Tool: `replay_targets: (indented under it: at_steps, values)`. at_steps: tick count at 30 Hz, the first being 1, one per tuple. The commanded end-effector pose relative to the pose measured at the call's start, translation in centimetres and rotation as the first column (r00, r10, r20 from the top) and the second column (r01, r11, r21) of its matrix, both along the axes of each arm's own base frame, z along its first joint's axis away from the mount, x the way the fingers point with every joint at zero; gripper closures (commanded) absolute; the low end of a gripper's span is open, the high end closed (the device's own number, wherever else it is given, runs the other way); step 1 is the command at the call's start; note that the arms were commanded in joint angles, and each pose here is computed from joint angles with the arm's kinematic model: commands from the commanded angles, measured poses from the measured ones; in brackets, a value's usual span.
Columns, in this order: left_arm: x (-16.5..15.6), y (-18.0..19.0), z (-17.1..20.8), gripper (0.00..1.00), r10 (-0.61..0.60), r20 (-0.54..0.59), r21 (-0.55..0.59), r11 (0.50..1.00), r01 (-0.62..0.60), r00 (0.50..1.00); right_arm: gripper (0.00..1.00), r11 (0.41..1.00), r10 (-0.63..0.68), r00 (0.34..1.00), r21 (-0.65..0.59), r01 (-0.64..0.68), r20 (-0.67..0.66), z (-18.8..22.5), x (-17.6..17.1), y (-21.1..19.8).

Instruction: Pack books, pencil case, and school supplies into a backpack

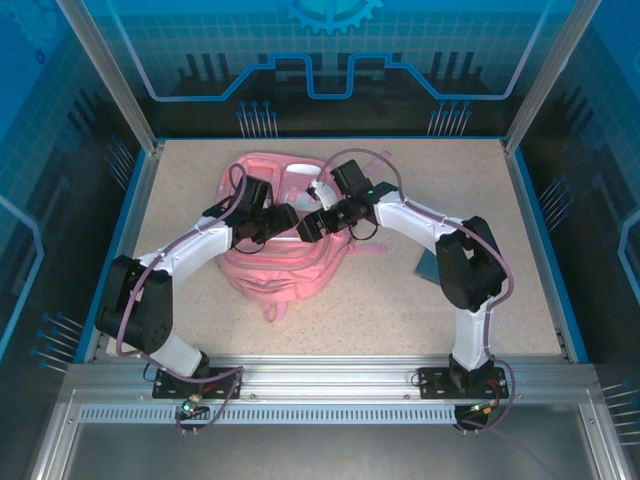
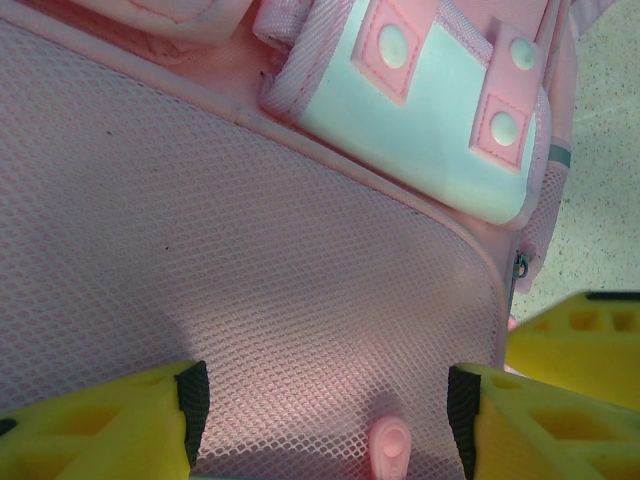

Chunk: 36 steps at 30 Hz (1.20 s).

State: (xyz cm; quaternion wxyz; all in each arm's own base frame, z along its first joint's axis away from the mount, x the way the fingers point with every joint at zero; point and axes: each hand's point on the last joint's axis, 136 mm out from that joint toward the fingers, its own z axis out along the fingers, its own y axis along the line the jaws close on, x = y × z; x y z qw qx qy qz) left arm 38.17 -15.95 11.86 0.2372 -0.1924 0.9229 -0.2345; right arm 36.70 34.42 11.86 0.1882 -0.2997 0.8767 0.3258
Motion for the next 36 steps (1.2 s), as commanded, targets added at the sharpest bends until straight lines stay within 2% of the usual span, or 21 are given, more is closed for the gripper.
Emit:
replay_targets:
  at_steps: [1,7,11,19,23,29,34,36]
  values:
    - [-0.3,0.5,-0.8,0.34,0.008,-0.027,0.016,1.000,-0.007,1.000,0.16,0.998,0.057,0.997,-0.012,-0.057,-0.049,-1.6,-0.7,0.9]
    - [-0.2,0.4,-2.0,0.35,0.022,-0.055,0.017,1.000,-0.021,0.998,0.17,0.981,0.185,0.975,0.078,-0.176,-0.120,-1.3,-3.6,2.0]
    - [0.2,0.3,-3.0,0.41,0.029,-0.075,0.016,0.999,-0.028,0.997,0.19,0.964,0.256,0.958,0.111,-0.243,-0.131,-0.7,-5.6,2.0]
    - [0.3,0.3,-3.5,0.45,0.036,-0.088,0.023,0.999,-0.034,0.995,0.27,0.967,0.255,0.962,0.010,-0.255,-0.093,-1.5,-7.2,-0.3]
    - [0.4,0.2,-3.5,0.46,0.035,-0.089,0.021,0.999,-0.033,0.995,0.36,0.964,0.263,0.962,-0.023,-0.265,-0.068,-1.6,-7.6,-0.9]
    - [0.5,0.1,-3.1,0.46,0.029,-0.084,0.014,1.000,-0.028,0.996,0.56,0.960,0.253,0.967,-0.120,-0.253,-0.016,-2.6,-6.8,-0.8]
    - [0.5,0.0,-2.8,0.46,0.026,-0.082,0.012,1.000,-0.025,0.996,0.60,0.954,0.230,0.973,-0.206,-0.220,0.024,-3.7,-5.9,-1.0]
    - [0.5,0.0,-2.6,0.46,0.025,-0.079,0.008,1.000,-0.024,0.997,0.65,0.951,0.225,0.974,-0.225,-0.212,0.033,-3.9,-5.7,-1.1]
